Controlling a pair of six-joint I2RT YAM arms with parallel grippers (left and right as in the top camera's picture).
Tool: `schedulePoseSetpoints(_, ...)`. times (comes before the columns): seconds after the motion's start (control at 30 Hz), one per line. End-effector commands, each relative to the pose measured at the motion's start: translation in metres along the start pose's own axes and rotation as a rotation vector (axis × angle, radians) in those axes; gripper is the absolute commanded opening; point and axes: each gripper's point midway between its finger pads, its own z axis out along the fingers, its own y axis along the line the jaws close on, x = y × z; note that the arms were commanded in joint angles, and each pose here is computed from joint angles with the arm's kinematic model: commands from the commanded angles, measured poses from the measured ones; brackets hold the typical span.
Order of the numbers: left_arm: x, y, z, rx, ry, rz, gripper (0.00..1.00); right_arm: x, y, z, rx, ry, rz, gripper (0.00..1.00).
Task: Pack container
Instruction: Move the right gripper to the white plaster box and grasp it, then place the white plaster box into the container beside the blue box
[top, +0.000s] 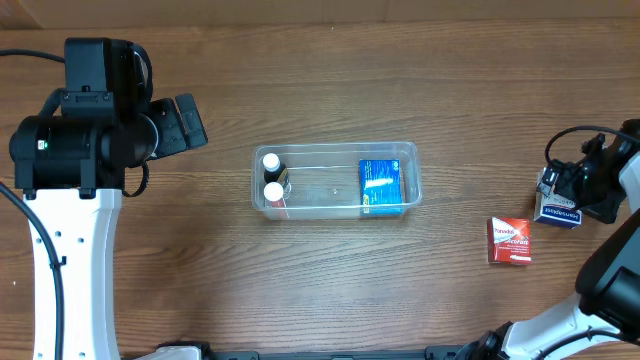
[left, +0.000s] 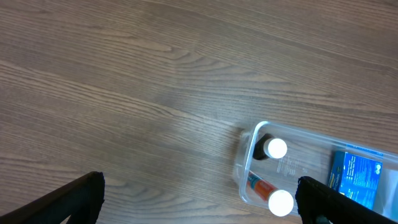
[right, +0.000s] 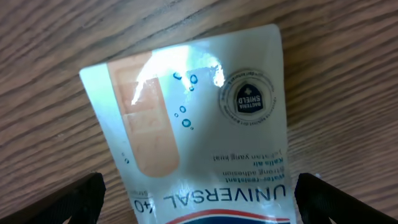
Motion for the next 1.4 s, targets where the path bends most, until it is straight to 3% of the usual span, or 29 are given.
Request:
schedulePoseSetpoints(0.0, -0.005, 0.003, -0.003, -0.011, -0.019, 0.014, 1.00, 0.004, 0.000, 0.012, -0.012, 0.031, -0.003, 1.00)
schedulePoseSetpoints(0.13, -0.005, 0.003, -0.003, -0.011, -0.018, 0.014, 1.00, 0.004, 0.000, 0.023, -0.014, 0.047, -0.002, 0.98)
schedulePoseSetpoints(0.3, -0.005, 0.003, -0.003, -0.011, -0.018, 0.014, 1.00, 0.004, 0.000, 0.023, -0.014, 0.044, 0.004, 0.73)
schedulePoseSetpoints(0.43, -0.005, 0.003, -0.003, -0.011, -0.018, 0.014, 1.00, -0.003, 0.001, 0.014, -0.014, 0.020, 0.039, 0.72)
schedulePoseSetpoints(0.5, -0.006, 0.003, -0.003, -0.010, -0.020, 0.014, 1.00, -0.017, 0.008, -0.008, -0.053, -0.031, 0.053, 0.71)
schedulePoseSetpoints(0.57, -0.006, 0.002, -0.003, -0.010, -0.021, 0.013, 1.00, -0.030, 0.027, -0.048, -0.123, -0.106, 0.039, 0.64)
schedulePoseSetpoints(0.7, -0.006, 0.002, -0.003, -0.009, -0.022, 0.014, 1.00, -0.025, 0.084, -0.114, -0.164, -0.208, -0.092, 0.66)
schedulePoseSetpoints(0.8, -0.007, 0.002, -0.003, -0.009, -0.025, 0.014, 1.00, 0.020, 0.169, -0.163, -0.190, -0.252, -0.341, 0.66)
schedulePoseSetpoints(1.03, -0.006, 0.002, -0.003, -0.009, -0.023, 0.013, 1.00, 0.131, 0.327, -0.188, -0.397, -0.211, -0.564, 0.67)
schedulePoseSetpoints(1.2, -0.004, 0.003, -0.003, -0.011, -0.016, 0.014, 1.00, 0.168, 0.383, -0.169, -0.425, -0.172, -0.542, 0.69)
schedulePoseSetpoints(1.37, -0.002, 0.004, -0.003, -0.015, -0.005, 0.015, 1.00, 0.175, 0.394, -0.117, -0.316, -0.078, -0.460, 0.69)
